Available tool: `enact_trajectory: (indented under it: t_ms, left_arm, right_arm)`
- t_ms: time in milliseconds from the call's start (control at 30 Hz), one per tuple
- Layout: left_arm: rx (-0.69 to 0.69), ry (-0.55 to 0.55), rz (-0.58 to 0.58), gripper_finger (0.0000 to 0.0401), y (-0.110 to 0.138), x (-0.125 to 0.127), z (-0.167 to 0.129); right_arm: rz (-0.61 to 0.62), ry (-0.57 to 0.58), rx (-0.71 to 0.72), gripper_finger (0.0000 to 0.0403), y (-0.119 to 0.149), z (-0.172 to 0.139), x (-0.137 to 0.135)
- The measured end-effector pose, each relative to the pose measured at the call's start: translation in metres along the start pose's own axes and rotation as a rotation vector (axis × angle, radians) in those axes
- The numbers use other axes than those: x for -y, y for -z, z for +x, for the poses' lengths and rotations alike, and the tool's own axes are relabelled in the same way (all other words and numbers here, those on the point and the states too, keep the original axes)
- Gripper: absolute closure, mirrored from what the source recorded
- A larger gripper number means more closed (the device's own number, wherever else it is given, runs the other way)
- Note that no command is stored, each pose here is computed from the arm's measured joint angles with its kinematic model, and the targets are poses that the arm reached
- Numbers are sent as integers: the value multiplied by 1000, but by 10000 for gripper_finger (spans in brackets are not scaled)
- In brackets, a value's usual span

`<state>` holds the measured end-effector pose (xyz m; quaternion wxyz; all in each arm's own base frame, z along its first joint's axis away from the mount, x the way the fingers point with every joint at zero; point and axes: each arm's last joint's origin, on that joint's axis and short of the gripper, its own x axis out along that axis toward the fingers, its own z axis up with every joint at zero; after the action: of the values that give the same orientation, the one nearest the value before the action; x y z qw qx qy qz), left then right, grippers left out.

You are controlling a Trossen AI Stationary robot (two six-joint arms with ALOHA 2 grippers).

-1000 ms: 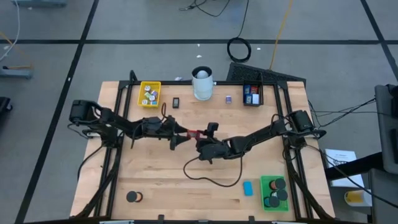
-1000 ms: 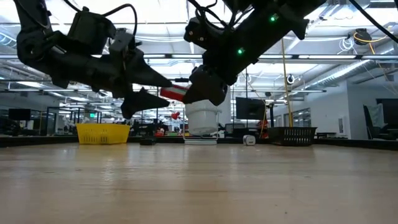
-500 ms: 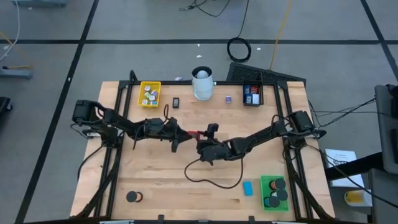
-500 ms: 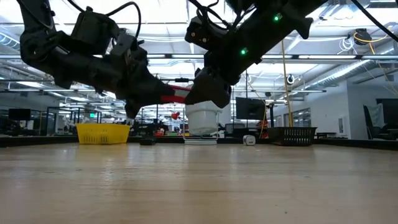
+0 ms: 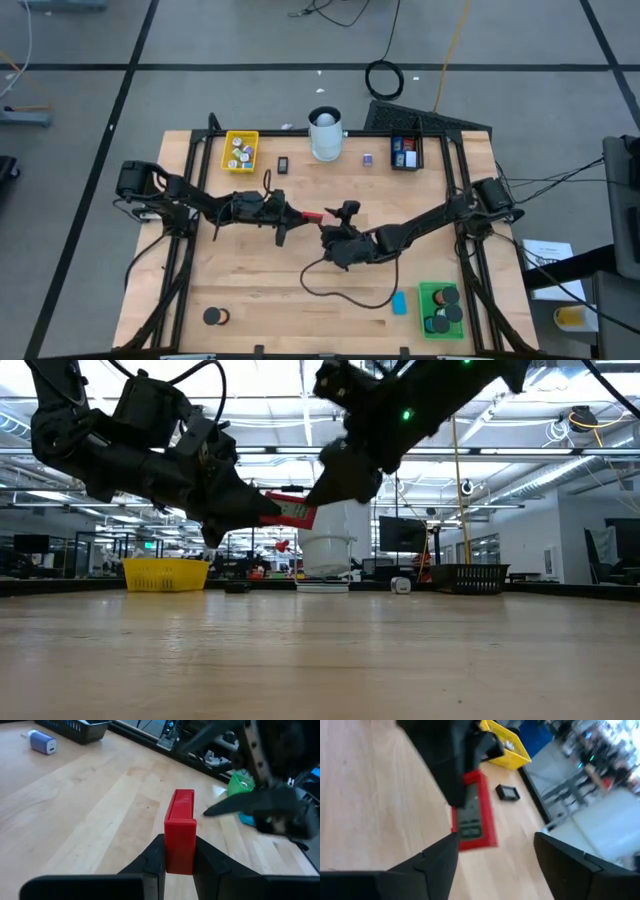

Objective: Pick & Place Office items
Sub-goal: Put the red timer into the black bin

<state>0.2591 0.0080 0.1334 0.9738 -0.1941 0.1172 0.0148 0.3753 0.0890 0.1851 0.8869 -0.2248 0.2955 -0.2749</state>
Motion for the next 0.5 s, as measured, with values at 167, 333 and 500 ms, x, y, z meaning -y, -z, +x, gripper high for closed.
enact_trajectory:
  t_ms: [167, 333, 500]
  left_arm:
    - [-1, 4, 29, 335, 1, 2, 0]
    - [11, 4, 73, 335, 1, 7, 0]
    - [38, 24, 107, 335, 0, 12, 0]
  right_arm:
    - [208, -68, -33, 129, 20, -5, 13]
    - [529, -266, 156, 132, 56, 2, 19]
    - [719, -395, 405, 156, 81, 1, 36]
